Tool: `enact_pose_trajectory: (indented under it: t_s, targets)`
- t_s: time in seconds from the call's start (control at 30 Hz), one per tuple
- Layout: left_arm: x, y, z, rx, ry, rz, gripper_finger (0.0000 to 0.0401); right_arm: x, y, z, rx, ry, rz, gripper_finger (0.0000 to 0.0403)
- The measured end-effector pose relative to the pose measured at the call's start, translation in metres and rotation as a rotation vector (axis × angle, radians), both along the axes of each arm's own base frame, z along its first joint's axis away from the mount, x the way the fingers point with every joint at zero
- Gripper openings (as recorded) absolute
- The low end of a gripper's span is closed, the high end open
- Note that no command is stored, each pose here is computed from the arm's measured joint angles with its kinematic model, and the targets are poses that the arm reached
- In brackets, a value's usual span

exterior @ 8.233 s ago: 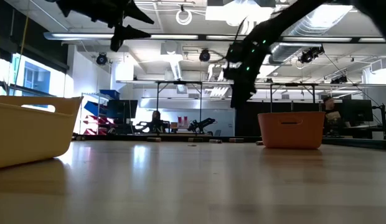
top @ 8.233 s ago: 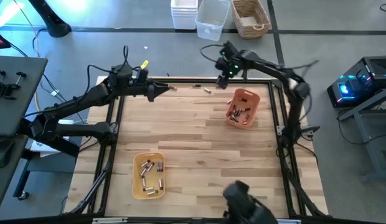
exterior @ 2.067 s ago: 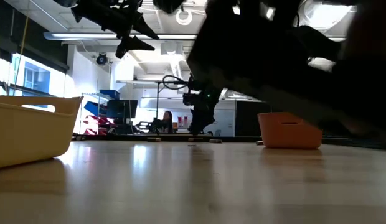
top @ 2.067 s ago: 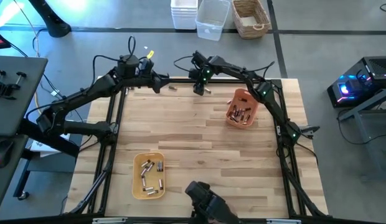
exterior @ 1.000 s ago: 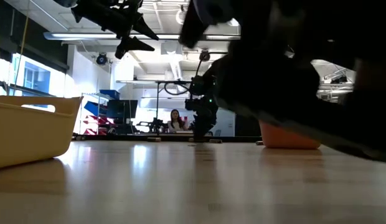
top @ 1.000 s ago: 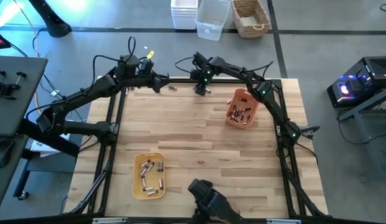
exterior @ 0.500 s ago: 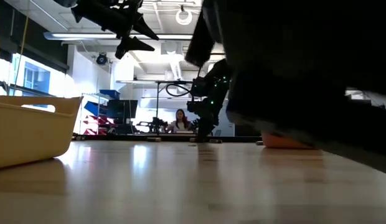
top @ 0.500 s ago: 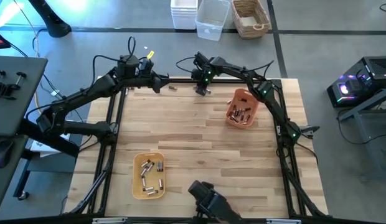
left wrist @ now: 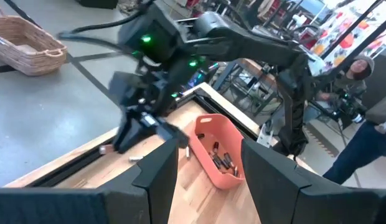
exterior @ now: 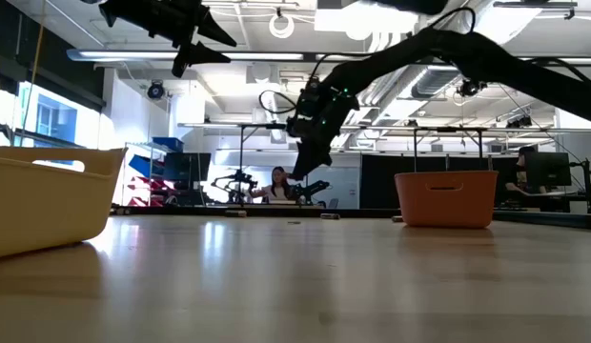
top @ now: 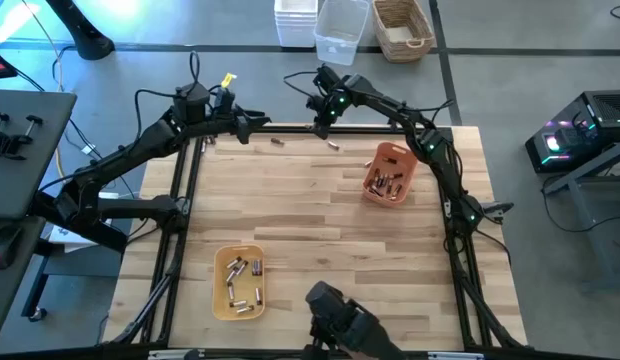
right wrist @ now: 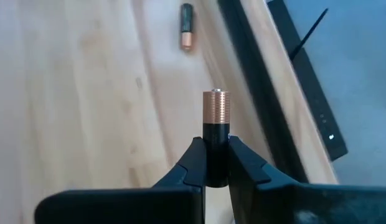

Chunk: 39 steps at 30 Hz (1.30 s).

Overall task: Sort batteries
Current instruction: Put the black battery into the orange bin

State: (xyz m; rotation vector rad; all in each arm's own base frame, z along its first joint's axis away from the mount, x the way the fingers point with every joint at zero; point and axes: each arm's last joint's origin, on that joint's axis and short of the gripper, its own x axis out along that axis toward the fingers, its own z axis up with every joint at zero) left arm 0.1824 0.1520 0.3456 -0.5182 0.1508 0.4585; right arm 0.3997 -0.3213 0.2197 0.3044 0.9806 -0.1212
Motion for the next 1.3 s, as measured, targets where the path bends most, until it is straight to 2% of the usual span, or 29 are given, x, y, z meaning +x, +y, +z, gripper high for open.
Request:
enact_pose_trajectory:
  t_s: [0.13, 0.33, 0.5, 0.63, 0.77, 0.97, 1.13, 1.3]
  targets:
    - [-0.002, 0.002, 0.0, -0.002, -0.001, 0.006, 0.017, -0.014, 0.007, 0.026, 0.047, 0.008, -0.03, 0.0019]
    - [0.001, 0.004, -0.003, -0.017, 0.009, -0.013, 0.017, -0.026, 0.013, 0.049, 0.045, 0.013, -0.047, 0.0019]
    - [0.001, 0.003, -0.003, -0.006, 0.01, -0.049, 0.017, -0.039, 0.024, 0.06, 0.082, 0.102, -0.041, 0.0019]
    - [0.001, 0.004, -0.003, 0.008, 0.015, -0.055, 0.017, -0.052, 0.031, 0.075, 0.028, 0.156, -0.057, 0.0019]
    - [0.0, 0.005, -0.003, 0.008, 0.014, -0.055, 0.017, -0.076, 0.04, 0.087, 0.031, 0.15, -0.114, 0.0019]
    - [0.0, 0.005, -0.003, 0.037, 0.025, -0.063, 0.017, -0.127, 0.082, 0.077, 0.048, 0.132, -0.267, 0.0019]
    - [0.002, 0.006, -0.005, 0.035, 0.028, -0.063, 0.017, -0.173, 0.128, 0.049, 0.133, 0.126, -0.451, 0.0019]
    - [0.011, 0.012, -0.011, 0.028, 0.029, -0.083, 0.017, -0.202, 0.164, 0.028, 0.226, 0.129, -0.583, 0.0019]
